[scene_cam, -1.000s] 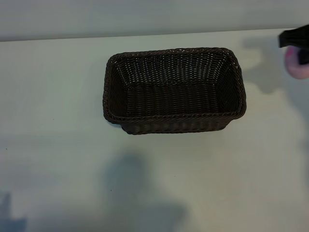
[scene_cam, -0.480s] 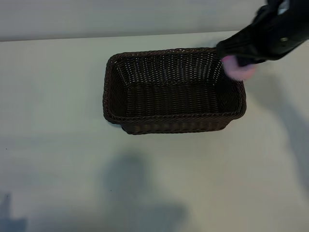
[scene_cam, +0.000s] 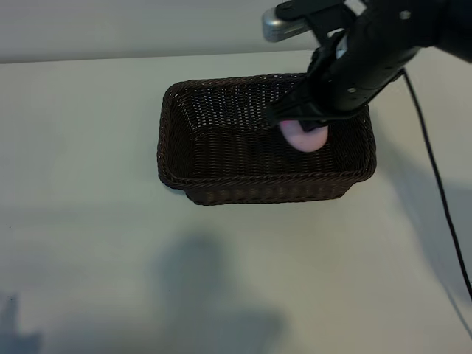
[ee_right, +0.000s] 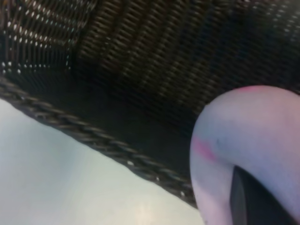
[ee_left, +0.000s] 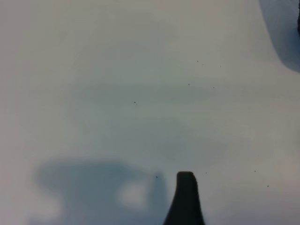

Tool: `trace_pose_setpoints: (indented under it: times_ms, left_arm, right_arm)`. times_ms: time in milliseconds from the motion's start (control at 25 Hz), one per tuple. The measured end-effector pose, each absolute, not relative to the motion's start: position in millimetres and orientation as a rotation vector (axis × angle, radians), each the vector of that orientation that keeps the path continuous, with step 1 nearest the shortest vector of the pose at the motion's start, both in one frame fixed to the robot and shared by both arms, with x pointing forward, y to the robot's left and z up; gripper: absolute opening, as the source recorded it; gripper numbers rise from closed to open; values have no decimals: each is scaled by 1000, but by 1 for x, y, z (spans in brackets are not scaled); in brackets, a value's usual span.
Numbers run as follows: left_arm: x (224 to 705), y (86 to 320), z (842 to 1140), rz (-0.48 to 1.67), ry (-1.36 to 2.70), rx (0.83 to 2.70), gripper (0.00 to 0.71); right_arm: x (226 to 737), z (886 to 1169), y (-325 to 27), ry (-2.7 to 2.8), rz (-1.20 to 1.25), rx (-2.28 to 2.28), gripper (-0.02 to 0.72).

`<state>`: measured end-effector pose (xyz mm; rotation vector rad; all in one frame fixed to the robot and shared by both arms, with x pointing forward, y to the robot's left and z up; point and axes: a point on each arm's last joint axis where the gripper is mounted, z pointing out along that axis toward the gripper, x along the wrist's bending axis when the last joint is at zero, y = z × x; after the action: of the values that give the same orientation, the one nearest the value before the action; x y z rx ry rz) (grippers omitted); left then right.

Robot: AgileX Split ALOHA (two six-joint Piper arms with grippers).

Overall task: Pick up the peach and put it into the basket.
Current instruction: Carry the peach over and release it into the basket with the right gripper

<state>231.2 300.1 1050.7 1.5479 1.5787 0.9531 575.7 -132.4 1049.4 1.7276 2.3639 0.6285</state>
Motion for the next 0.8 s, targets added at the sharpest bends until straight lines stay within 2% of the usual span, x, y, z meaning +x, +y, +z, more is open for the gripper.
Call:
trace_pose_setpoints:
  times_ms: [800]
  left_arm:
    - [231,300,1051,950,1576,1549,592]
  right_arm:
    - [621,971,-112,2382,587,1702,47]
